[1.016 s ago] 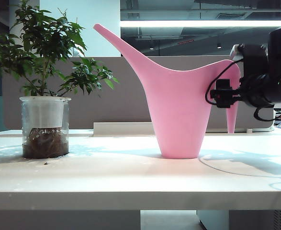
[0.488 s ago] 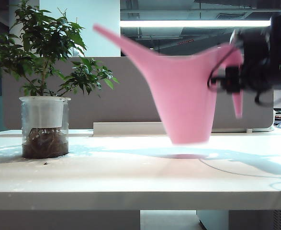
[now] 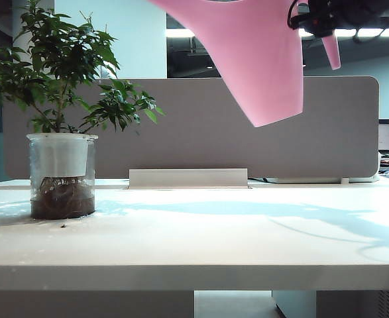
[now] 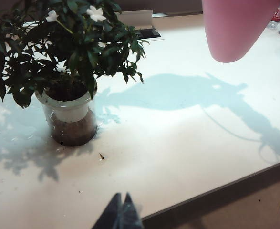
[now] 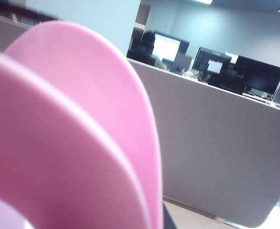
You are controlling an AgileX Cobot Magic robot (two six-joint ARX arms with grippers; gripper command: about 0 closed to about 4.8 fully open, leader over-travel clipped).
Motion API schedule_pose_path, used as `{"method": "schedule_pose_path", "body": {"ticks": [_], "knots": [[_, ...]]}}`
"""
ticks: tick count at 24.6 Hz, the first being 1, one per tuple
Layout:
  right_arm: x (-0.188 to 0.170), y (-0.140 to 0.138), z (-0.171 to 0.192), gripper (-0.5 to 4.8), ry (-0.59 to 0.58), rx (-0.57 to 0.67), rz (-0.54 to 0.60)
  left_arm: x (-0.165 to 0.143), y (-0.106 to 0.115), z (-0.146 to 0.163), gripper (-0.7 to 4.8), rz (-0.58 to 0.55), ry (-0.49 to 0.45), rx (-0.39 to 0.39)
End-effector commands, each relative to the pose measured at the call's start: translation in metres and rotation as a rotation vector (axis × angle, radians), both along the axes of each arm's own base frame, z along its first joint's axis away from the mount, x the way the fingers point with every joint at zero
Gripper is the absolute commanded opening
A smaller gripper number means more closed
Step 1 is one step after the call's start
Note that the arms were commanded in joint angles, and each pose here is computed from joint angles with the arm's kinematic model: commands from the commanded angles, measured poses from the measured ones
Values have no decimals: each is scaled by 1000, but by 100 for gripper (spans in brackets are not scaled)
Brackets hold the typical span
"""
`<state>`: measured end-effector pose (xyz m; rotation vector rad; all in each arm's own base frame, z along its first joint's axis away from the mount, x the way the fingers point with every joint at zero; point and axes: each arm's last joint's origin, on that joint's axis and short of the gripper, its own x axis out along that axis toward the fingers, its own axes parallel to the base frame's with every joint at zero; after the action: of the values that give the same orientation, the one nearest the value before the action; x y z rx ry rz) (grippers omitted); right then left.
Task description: Pick up the watering can from the table, water the potted plant, and put the can back.
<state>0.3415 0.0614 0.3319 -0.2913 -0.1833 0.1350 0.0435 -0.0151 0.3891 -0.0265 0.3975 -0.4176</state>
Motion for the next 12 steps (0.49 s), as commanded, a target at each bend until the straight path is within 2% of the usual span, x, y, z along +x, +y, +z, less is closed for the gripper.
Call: {"method": "schedule_pose_path", "body": {"ticks": [1,4,8,12], "knots": [[-4,3,32,-1,-44,-42,-13,0,0,2,-5,-5,-24,-2],[-5,12,47,-1,-51,-109,-39,0,0,2,-5,-5,-23,-3],[-11,32,66,-1,-111,-199,-5,0,0,2,-5,-5,-24,-2],[-16,48,75,-1,-147,-273,-16,0,0,2,-5,-5,-24,-3]]}}
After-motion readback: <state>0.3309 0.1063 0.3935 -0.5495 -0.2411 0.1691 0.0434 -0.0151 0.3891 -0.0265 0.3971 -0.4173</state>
